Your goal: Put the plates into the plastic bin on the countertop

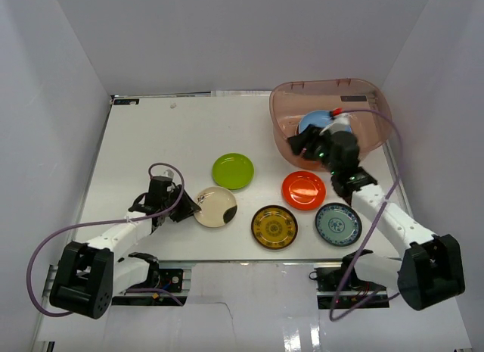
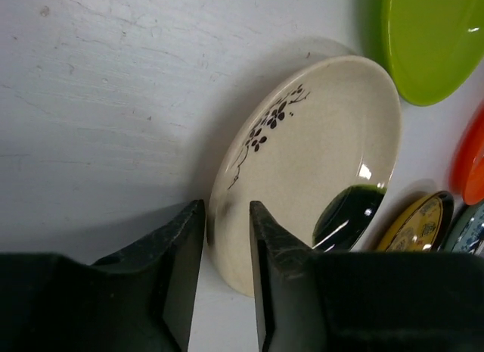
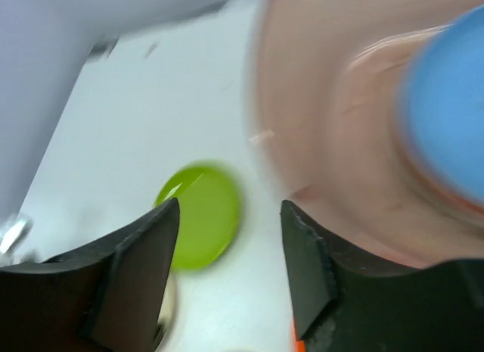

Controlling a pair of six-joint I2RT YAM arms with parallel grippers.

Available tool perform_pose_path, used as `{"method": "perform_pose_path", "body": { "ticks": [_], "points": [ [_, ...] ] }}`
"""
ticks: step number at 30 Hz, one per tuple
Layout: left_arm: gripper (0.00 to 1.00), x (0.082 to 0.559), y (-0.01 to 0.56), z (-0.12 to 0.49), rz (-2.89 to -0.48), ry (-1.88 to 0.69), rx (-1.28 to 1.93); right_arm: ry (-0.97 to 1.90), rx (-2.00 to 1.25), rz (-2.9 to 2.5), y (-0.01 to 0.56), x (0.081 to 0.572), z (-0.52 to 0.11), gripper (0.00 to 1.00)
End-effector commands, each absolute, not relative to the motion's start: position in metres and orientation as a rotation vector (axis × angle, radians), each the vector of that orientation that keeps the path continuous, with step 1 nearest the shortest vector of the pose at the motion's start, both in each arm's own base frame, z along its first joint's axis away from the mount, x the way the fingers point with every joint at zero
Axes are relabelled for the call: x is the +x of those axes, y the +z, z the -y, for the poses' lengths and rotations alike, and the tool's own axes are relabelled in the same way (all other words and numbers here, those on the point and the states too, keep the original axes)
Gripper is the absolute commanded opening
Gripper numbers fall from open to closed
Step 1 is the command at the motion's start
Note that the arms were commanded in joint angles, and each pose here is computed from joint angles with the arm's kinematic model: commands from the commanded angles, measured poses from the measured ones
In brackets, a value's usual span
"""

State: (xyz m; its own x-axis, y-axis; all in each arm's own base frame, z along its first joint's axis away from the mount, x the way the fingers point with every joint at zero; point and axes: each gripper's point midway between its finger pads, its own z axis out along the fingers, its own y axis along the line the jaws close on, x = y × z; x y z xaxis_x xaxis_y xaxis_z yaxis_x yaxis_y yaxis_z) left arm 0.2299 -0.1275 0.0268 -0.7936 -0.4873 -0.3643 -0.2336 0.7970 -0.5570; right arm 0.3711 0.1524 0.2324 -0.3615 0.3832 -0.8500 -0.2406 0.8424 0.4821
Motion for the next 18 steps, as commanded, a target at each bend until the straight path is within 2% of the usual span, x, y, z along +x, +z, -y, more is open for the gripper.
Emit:
{"method": "perform_pose_path", "body": {
  "ticks": [1,2,3,4,5,6,7,9,10,13,16,18],
  "points": [
    [0.4,0.229,0.019,0.13,-2.487,-0.683,-0.529,0.7,0.016,-1.837,0.202,0.333,-0.22,0.59],
    [0.38,0.228,0.017,0.13,-2.49,-0.674,-0.531,0.69,0.001,-1.857,0.194,0.33,-0.23,0.55],
    [0.28,0.228,0.016,0.128,-2.489,-0.664,-0.537,0.674,-0.03,-1.927,0.17,0.326,-0.246,0.51],
    [0.2,0.228,0.015,0.128,-2.487,-0.66,-0.536,0.671,-0.024,-1.925,0.174,0.333,-0.254,0.37],
    [0.13,0.229,0.015,0.126,-2.483,-0.65,-0.542,0.642,-0.032,-1.972,0.154,0.337,-0.26,0.3],
    [0.0,0.231,0.018,0.125,-2.464,-0.64,-0.544,0.631,-0.043,-1.982,0.15,0.338,-0.268,0.26],
    [0.0,0.23,0.017,0.122,-2.46,-0.628,-0.554,0.614,-0.028,-1.966,0.156,0.348,-0.274,0.25],
    [0.0,0.23,0.02,0.12,-2.445,-0.612,-0.56,0.577,-0.03,-2.02,0.135,0.356,-0.282,0.3],
    [0.0,0.229,0.023,0.118,-2.433,-0.611,-0.559,0.574,-0.017,-2.011,0.14,0.365,-0.288,0.45],
    [0.0,0.227,0.032,0.116,-2.406,-0.609,-0.555,0.578,0.015,-2.058,0.12,0.373,-0.298,0.69],
    [0.0,0.225,0.044,0.118,-2.389,-0.641,-0.546,0.565,0.063,-2.09,0.099,0.38,-0.304,0.7],
    [0.0,0.228,0.063,0.121,-2.343,-0.678,-0.527,0.547,0.095,-2.124,0.085,0.385,-0.307,0.63]
  ]
}}
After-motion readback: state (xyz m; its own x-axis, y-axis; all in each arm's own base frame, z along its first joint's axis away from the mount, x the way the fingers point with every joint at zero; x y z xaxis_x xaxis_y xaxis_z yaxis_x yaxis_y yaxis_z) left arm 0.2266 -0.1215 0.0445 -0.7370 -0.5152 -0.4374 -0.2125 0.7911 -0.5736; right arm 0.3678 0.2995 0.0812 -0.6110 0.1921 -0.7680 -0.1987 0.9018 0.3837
